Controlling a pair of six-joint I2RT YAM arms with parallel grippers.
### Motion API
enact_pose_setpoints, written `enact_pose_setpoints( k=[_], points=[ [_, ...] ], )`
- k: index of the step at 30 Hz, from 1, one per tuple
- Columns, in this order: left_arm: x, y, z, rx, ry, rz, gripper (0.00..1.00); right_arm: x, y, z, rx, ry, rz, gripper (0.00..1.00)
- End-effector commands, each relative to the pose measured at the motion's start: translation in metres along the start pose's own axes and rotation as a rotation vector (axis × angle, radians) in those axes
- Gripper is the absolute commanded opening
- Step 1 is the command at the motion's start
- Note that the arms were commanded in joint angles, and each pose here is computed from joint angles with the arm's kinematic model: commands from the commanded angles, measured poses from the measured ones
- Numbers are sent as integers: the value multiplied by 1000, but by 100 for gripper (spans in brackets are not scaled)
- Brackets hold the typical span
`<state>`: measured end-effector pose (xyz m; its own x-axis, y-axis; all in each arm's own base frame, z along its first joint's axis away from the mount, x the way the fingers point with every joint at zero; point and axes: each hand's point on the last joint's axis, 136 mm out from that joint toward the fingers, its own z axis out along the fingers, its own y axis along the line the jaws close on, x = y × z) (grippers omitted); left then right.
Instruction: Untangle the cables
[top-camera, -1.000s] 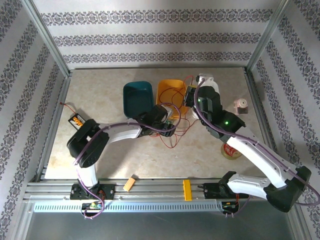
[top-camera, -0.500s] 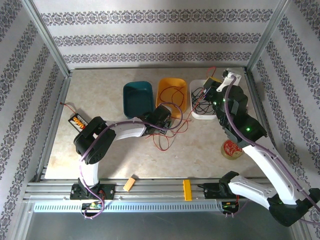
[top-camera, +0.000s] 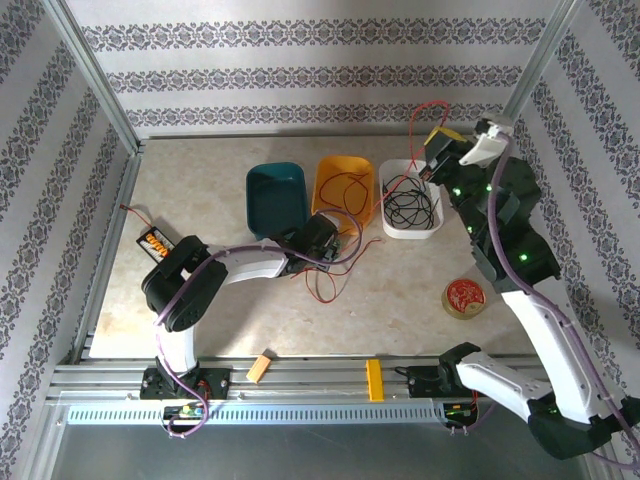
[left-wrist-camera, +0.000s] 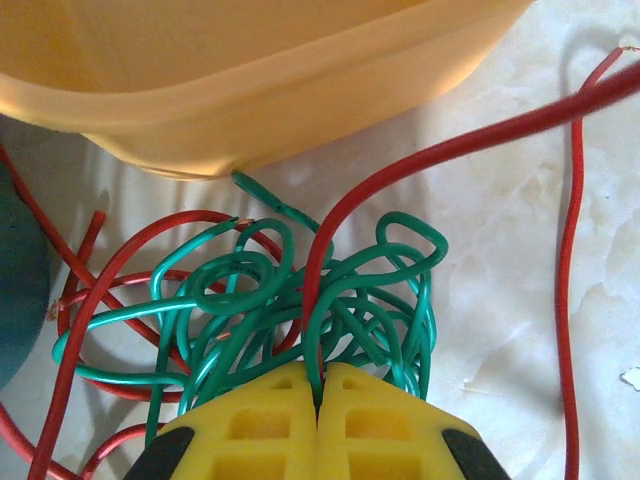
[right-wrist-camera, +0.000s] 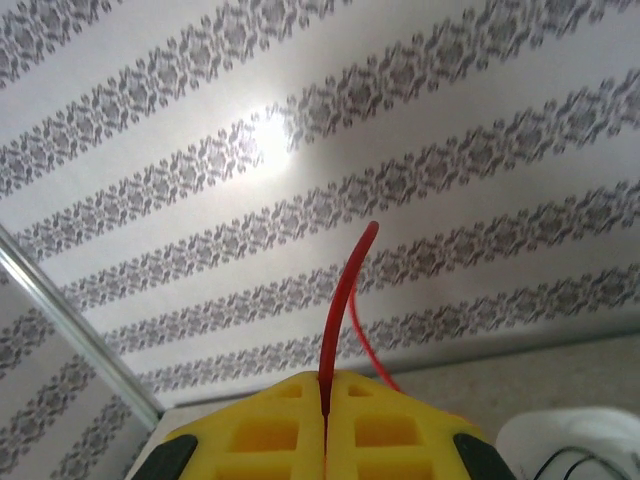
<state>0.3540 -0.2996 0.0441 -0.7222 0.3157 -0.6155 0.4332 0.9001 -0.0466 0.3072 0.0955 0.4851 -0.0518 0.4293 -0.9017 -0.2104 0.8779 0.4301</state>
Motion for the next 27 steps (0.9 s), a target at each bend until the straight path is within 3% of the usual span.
enact_pose_setpoints(
  k=[1, 6, 10, 11, 12, 18, 22, 27],
  points=[
    [73, 27, 3, -93, 224, 55, 0, -48, 4, -24, 0, -138, -49, 6],
    [74, 27, 1, -85, 223, 65, 0, -68, -7, -40, 62, -196, -105, 6],
    [56, 14, -8, -17, 162, 62, 0, -55, -4, -32, 26, -142, -85, 6],
    [47, 10, -13, 3, 131, 58, 9, -47, -2, -27, 9, -113, -72, 6],
    [37, 5, -19, 28, 92, 50, 27, -36, 0, -19, -10, -78, -54, 6],
    [-35, -20, -69, 177, -145, -33, 78, 35, 2, 32, -54, 110, 52, 6],
    [-73, -15, -101, 170, -285, -116, 92, 71, 14, 65, -67, 189, -5, 5],
    [-90, 38, -131, -52, -411, -289, 95, 104, 29, 108, -106, 267, -40, 6]
  ],
)
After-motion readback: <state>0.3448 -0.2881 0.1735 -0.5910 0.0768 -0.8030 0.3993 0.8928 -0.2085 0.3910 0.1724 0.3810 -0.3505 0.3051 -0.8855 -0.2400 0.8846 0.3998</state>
